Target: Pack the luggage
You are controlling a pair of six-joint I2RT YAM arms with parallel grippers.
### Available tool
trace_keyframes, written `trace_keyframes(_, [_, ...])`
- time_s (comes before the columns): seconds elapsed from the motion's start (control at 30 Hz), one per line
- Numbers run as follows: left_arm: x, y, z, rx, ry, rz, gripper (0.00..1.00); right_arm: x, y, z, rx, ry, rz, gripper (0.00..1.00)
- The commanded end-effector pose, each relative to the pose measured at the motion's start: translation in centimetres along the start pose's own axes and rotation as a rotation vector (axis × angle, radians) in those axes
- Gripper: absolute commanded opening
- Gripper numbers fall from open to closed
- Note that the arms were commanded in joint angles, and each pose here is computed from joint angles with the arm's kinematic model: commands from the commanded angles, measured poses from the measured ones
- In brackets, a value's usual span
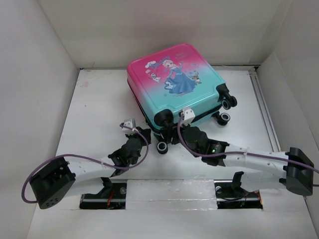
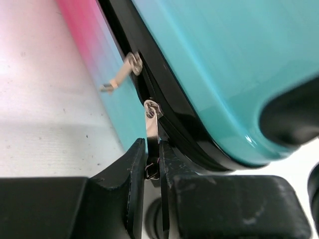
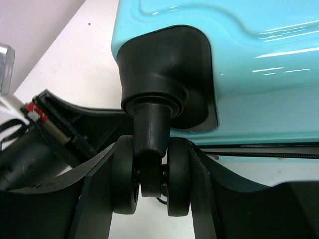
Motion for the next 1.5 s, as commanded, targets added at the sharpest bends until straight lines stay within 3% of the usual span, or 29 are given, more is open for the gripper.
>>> trace_keyframes(0.0, [0.4, -3.0, 3.0, 0.065, -0.192, -0.178, 0.00, -1.7, 0.9, -2.7, -0.031, 0.072, 0.041, 0.00])
trace_keyframes(0.13, [1.9, -4.8, 5.2, 0.038, -0.258, -0.202, 0.00, -3.1, 1.4, -3.3, -0.023, 0.054, 0.047, 0.00])
trace_keyframes(0.47, [4.9, -8.9, 3.7, -0.086, -0.278, -0.233, 0.00, -2.9, 2.7, 0.9, -0.083, -0.149, 0.102, 0.00])
trace_keyframes(0.6, [2.9, -11.1, 2.7, -0.137, -0.258, -0.261, 0.40, -4.1, 0.9, 2.0, -0.072, -0.197, 0.051, 0.00])
trace_keyframes(0.63, [2.4, -11.8, 2.4, -0.147, -0.248, -0.280, 0.57, -4.6, 0.8, 2.6, -0.072, -0.230, 0.047, 0.00])
trace_keyframes(0.73, [0.2, -13.6, 1.5, -0.197, -0.196, -0.330, 0.77, -5.4, 0.0, 3.7, -0.063, -0.282, 0.044, 0.00])
trace_keyframes(0.77, [-0.3, -14.1, 1.2, -0.207, -0.181, -0.341, 0.96, -5.8, 0.3, 4.5, -0.075, -0.306, 0.054, 0.00])
trace_keyframes(0.8, [-0.8, -14.3, 0.9, -0.215, -0.159, -0.338, 1.00, -6.0, 0.3, 4.8, -0.079, -0.312, 0.054, 0.00])
trace_keyframes(0.9, [-2.8, -16.1, -1.1, -0.244, -0.067, -0.346, 1.00, -6.2, 1.1, 6.8, -0.100, -0.348, 0.082, 0.00])
trace_keyframes(0.97, [-3.8, -16.6, -1.9, -0.255, -0.017, -0.329, 1.00, -6.1, 1.2, 7.8, -0.110, -0.366, 0.089, 0.33])
trace_keyframes(1.0, [-4.2, -16.9, -2.4, -0.260, 0.004, -0.323, 1.00, -6.3, 0.5, 8.1, -0.108, -0.369, 0.082, 0.61])
trace_keyframes(1.03, [-4.5, -16.8, -2.5, -0.257, 0.014, -0.309, 1.00, -6.1, 0.5, 8.1, -0.112, -0.357, 0.085, 0.99])
trace_keyframes(1.33, [-6.7, -16.9, -5.6, -0.238, 0.169, -0.175, 1.00, -10.6, -8.3, 5.0, -0.079, -0.346, -0.118, 1.00])
trace_keyframes(1.47, [-6.7, -14.6, -4.0, -0.227, 0.192, -0.120, 1.00, -11.4, -8.5, 2.4, -0.068, -0.244, -0.136, 1.00])
Point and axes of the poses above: each gripper's point midway between its finger pads, its own x axis out along the fingers, its own z axis along the line the jaws close on, y = z × x, the point moved 5 cm from there along -x, back along the fingers, and after that the axes turned 14 degrees about -x, right-handed, at the moved point
